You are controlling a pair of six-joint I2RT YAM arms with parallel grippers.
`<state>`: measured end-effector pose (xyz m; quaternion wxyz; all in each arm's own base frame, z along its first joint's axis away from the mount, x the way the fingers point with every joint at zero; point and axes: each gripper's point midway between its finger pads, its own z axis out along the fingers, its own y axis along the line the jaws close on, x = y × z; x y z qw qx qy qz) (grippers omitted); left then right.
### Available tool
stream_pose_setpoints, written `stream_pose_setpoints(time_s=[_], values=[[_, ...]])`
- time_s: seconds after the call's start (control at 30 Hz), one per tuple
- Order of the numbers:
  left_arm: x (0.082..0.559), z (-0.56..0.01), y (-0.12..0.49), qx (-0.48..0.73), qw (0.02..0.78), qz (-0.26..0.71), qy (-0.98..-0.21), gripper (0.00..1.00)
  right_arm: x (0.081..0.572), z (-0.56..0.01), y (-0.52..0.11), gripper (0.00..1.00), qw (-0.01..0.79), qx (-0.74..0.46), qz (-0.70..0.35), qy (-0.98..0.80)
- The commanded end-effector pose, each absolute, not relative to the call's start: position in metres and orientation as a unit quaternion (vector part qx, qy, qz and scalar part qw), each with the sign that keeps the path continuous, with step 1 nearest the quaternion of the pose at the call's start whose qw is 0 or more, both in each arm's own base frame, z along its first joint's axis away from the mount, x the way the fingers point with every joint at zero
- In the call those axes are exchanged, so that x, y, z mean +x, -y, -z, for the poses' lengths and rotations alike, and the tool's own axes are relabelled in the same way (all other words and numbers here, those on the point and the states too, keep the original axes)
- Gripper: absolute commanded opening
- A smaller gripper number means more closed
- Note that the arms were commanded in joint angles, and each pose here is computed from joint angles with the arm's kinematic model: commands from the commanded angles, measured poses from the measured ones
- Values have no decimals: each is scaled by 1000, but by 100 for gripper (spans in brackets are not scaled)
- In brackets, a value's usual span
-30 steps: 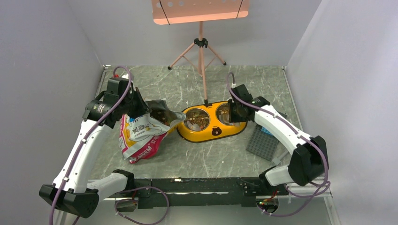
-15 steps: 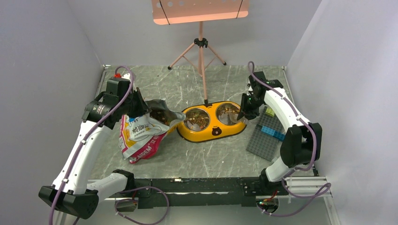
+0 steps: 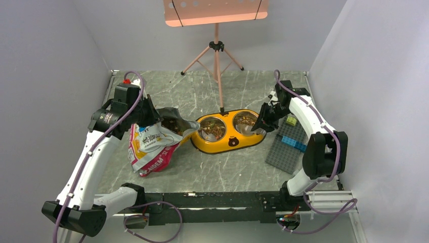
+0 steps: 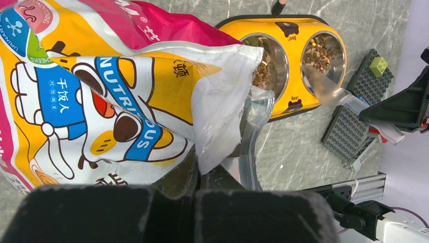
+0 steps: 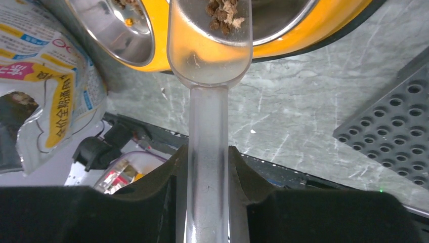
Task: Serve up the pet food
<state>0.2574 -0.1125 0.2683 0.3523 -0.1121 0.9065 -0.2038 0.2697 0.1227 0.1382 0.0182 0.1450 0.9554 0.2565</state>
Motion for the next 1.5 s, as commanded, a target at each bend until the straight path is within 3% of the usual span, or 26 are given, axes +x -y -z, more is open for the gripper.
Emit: stream_pose_setpoints(time_s=[0.0, 0.43, 0.67, 1.03, 1.2, 1.47], values=[[282, -364, 132, -78, 494, 297, -813, 0, 273, -149, -129, 0, 18, 175, -296, -939], [274, -375, 130, -78, 499, 302, -808, 0, 274, -191, -116, 0, 64, 202, -313, -926], [270, -378, 133, -80, 494, 314, -807, 0, 259, -169, -116, 0, 52, 205, -311, -927], [257, -378, 139, -100, 476, 348, -801, 0, 257, -194, -116, 0, 103, 181, -316, -925], [250, -385, 135, -122, 478, 355, -794, 0, 252, -203, -109, 0, 145, 155, -290, -933], [238, -391, 124, -140, 487, 342, -791, 0, 225, -211, -149, 0, 180, 56, -309, -932]])
